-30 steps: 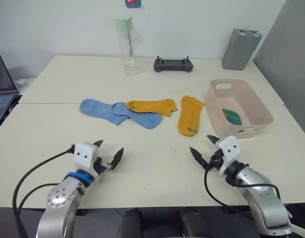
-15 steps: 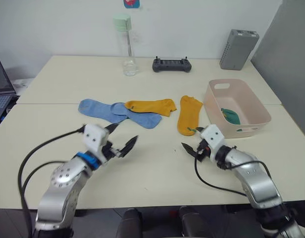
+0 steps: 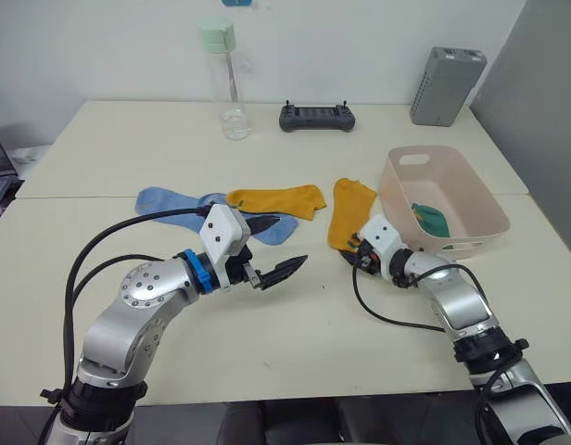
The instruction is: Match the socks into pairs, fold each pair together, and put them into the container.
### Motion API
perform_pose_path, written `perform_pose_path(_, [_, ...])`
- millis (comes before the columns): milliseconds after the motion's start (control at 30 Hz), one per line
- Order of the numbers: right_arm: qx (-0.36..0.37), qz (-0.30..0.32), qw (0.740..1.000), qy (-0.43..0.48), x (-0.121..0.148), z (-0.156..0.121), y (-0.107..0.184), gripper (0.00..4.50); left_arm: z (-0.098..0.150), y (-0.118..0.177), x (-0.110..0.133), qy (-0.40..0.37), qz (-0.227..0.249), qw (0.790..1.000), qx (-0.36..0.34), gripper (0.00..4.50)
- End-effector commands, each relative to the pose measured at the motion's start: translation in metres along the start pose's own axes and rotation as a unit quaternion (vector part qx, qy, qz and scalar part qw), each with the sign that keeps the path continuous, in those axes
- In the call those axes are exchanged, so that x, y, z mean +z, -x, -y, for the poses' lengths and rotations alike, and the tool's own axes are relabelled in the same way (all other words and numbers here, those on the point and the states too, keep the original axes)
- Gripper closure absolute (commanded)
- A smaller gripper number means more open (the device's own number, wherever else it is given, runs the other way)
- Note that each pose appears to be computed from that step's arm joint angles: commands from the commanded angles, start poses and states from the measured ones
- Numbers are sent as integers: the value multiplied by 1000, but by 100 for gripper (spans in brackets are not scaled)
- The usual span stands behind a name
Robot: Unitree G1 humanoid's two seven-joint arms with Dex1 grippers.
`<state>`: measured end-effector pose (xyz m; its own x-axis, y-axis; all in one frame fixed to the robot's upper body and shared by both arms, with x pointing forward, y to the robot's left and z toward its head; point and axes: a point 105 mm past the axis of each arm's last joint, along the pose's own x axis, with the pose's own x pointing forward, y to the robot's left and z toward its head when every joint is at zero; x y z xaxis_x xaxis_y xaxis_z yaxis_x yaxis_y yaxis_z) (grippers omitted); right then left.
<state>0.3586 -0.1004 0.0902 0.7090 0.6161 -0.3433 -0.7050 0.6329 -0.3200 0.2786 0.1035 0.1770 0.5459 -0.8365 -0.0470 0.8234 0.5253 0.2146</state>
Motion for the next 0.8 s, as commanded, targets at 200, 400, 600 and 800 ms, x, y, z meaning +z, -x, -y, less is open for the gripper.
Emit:
perform_pose_path(200, [80, 54, 995, -4, 31, -23, 2, 446, -4, 2, 5, -1, 9, 1000, 5, 0])
perform_pose_path(400, [314, 70, 947, -2, 48, -92, 33, 446, -6, 8, 0, 4, -12, 1000, -9, 0])
perform_pose_path(600, [433, -20, 901, -2, 27, -103, 83, 446, -17, 13, -12, -4, -49, 999, -14, 0])
perform_pose_path(800, [387, 0, 922, -9, 28, -101, 76, 446, -18, 7, -18, -5, -52, 998, -22, 0])
